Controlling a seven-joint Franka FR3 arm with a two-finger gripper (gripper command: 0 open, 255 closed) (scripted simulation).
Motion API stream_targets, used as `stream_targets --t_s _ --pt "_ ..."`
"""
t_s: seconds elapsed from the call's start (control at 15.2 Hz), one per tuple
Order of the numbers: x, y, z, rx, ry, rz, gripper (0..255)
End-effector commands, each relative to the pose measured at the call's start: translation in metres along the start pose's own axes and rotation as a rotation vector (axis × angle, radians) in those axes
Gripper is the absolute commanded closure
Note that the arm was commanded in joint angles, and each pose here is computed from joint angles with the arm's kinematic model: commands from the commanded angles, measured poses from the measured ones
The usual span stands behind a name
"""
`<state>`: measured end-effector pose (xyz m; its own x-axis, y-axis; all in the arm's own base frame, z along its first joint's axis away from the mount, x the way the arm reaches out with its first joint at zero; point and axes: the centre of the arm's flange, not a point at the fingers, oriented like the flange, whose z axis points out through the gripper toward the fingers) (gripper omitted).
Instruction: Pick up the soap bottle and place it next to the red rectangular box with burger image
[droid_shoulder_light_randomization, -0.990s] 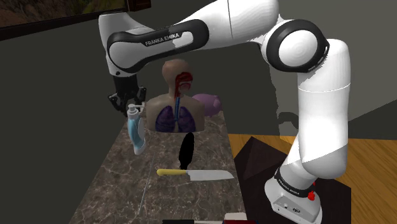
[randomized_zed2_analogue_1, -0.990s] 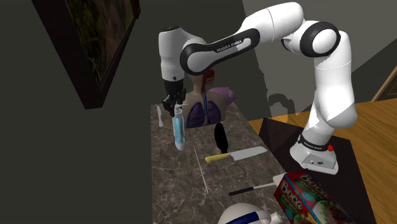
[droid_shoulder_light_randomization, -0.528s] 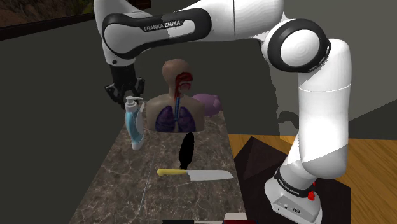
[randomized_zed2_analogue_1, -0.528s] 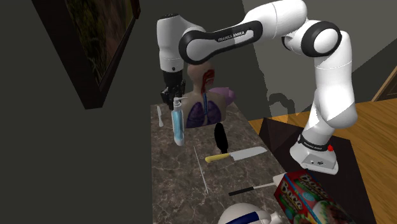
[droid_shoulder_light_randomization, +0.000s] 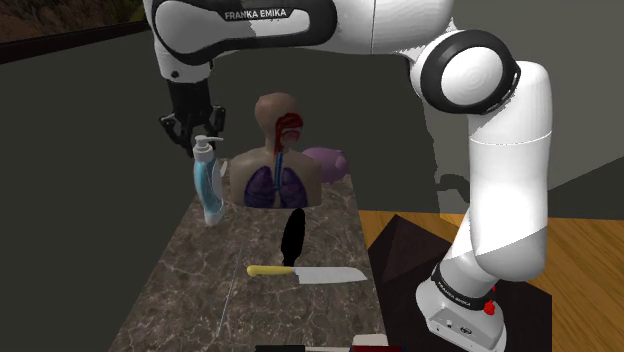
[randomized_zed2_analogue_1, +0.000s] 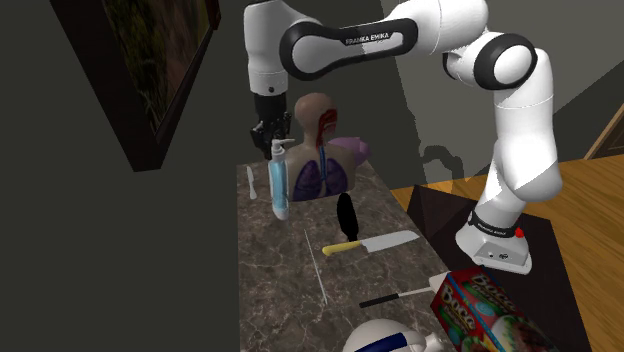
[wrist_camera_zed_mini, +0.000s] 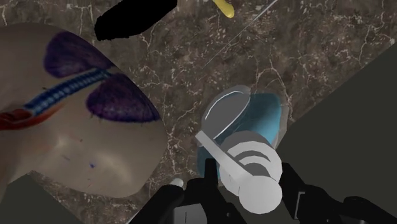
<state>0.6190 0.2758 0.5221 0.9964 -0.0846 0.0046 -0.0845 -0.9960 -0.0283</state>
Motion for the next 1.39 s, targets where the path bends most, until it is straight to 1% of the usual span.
stream_targets --t_s 0.0,1.25,1.32 --pt "0.000 -0.001 -0.012 0.000 0.000 0.000 255" --pt "0.001 -0.004 -0.112 0.000 0.000 0.000 255" --pt "0.001 -0.004 -0.113 0.000 0.000 0.000 255"
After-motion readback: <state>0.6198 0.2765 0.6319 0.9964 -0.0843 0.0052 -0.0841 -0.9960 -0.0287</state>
